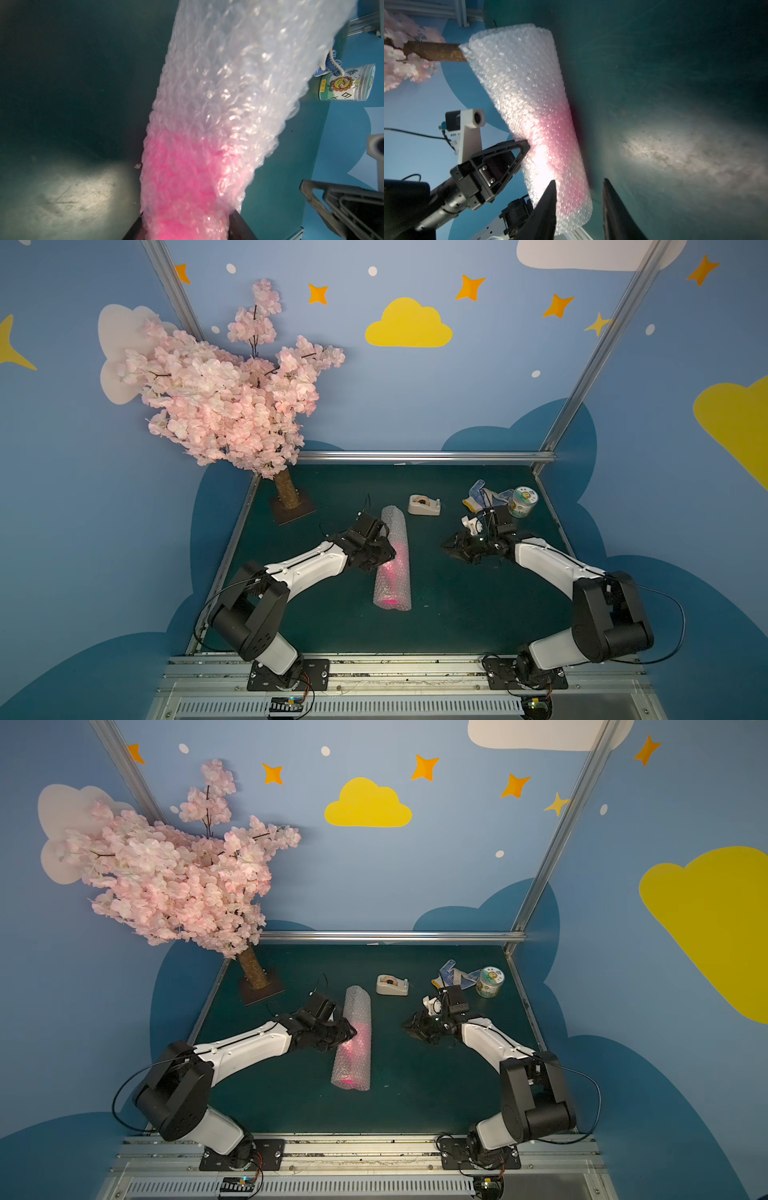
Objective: Wrap wine glasses in bubble wrap
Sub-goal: Tear off the tape using the Tape Cutter.
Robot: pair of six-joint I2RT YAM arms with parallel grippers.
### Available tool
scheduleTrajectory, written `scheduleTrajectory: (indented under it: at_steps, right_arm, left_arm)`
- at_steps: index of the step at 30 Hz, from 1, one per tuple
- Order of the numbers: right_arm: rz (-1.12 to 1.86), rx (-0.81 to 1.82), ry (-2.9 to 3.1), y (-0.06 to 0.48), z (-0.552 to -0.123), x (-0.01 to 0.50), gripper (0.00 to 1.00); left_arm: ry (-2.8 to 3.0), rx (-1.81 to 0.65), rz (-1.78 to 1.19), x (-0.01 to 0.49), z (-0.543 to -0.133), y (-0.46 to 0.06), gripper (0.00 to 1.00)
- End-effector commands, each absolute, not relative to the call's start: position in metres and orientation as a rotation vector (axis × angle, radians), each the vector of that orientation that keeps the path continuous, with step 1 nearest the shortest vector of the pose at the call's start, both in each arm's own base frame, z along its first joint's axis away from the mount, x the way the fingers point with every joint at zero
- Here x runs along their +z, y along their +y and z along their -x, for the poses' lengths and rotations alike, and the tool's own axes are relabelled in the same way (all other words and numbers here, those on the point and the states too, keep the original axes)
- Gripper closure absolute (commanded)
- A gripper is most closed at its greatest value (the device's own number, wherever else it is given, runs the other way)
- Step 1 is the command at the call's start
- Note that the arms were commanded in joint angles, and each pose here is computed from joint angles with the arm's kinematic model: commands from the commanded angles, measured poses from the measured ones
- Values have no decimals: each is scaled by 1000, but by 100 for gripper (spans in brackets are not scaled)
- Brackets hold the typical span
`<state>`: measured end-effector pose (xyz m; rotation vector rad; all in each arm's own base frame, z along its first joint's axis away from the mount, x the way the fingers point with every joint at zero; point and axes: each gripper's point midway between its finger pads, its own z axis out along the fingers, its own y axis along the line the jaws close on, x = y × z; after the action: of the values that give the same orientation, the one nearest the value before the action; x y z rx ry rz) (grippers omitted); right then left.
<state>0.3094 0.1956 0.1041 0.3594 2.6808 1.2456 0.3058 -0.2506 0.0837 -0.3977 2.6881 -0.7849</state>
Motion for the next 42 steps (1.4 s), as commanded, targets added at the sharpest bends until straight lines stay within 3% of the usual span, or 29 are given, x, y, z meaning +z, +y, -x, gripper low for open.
scheduleTrajectory:
  at_steps: [1, 14, 26, 42]
  right_arm:
    - [-330, 1226, 2615, 183, -338, 113, 63]
    - [-422, 1223, 2448, 140, -412, 108, 58]
    - [-537, 1332, 2319, 150, -465, 82, 47]
    - [-698, 1390, 2204, 174, -505, 52, 48]
  left_arm:
    - [2723, -771, 382, 77, -297, -247, 47]
    - [2728, -748, 379, 76, -294, -246, 47]
    - [2739, -738, 389, 72, -293, -248, 47]
    - [2734, -752, 376, 75, -295, -250, 48]
